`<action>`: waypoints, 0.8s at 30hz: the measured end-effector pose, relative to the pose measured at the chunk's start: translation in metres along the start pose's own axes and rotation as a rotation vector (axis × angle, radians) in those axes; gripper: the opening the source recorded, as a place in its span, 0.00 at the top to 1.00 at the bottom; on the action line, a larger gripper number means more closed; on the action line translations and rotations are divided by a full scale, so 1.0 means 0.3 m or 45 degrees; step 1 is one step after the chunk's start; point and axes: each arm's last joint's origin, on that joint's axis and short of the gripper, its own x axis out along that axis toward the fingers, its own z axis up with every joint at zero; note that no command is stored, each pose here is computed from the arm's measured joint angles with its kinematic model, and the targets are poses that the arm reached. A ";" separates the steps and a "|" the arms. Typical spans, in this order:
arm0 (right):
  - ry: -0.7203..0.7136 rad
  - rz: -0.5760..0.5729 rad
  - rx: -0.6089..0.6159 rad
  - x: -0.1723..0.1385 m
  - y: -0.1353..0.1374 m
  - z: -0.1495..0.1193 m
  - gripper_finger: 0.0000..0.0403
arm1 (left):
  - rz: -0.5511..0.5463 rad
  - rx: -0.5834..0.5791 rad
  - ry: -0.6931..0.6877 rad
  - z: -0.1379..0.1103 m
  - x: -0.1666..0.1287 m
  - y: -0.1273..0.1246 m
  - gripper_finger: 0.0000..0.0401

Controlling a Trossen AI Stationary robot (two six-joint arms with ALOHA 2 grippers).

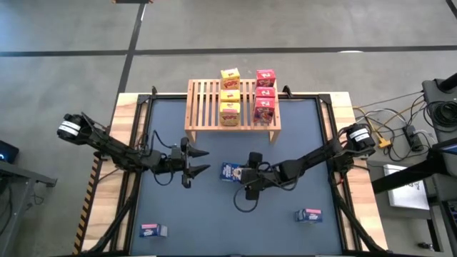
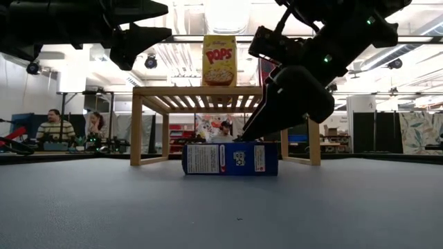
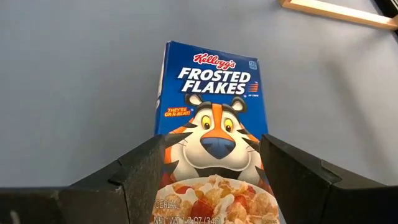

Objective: Stack cereal on shelf
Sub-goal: Put the top blue cereal box on the shelf

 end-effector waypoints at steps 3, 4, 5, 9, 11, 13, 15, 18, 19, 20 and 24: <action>0.001 0.003 0.000 0.000 0.000 0.000 0.37 | 0.000 0.000 0.000 0.000 0.000 0.000 0.45; 0.001 0.008 0.000 0.000 0.001 0.000 0.37 | 0.000 0.000 0.000 0.000 0.000 0.000 0.45; 0.004 0.009 0.000 0.003 0.002 -0.002 0.37 | 0.000 0.000 0.000 0.000 0.000 0.000 0.45; 0.008 0.017 0.014 0.009 0.013 -0.008 0.37 | 0.000 0.000 0.000 0.000 0.000 0.000 0.45; 0.007 0.023 0.015 0.009 0.020 -0.010 0.37 | 0.000 0.000 0.000 0.000 0.000 0.000 0.45; 0.001 0.028 0.011 0.006 0.028 -0.010 0.37 | 0.000 0.000 0.001 0.000 0.000 0.000 0.45; -0.011 0.032 0.008 0.002 0.037 -0.008 0.37 | 0.000 0.000 0.000 0.000 0.000 0.000 0.45; -0.029 0.058 -0.007 -0.004 0.053 -0.006 0.37 | 0.000 0.002 0.003 -0.001 0.000 0.000 0.45; -0.032 0.064 -0.012 -0.005 0.059 -0.007 0.37 | 0.000 0.001 0.004 -0.001 0.000 0.000 0.45; -0.033 0.069 -0.015 -0.007 0.062 -0.007 0.37 | 0.001 0.002 0.005 -0.001 0.000 0.000 0.45; -0.042 0.075 -0.009 -0.012 0.071 -0.005 0.37 | 0.002 0.003 0.010 -0.003 0.000 0.000 0.45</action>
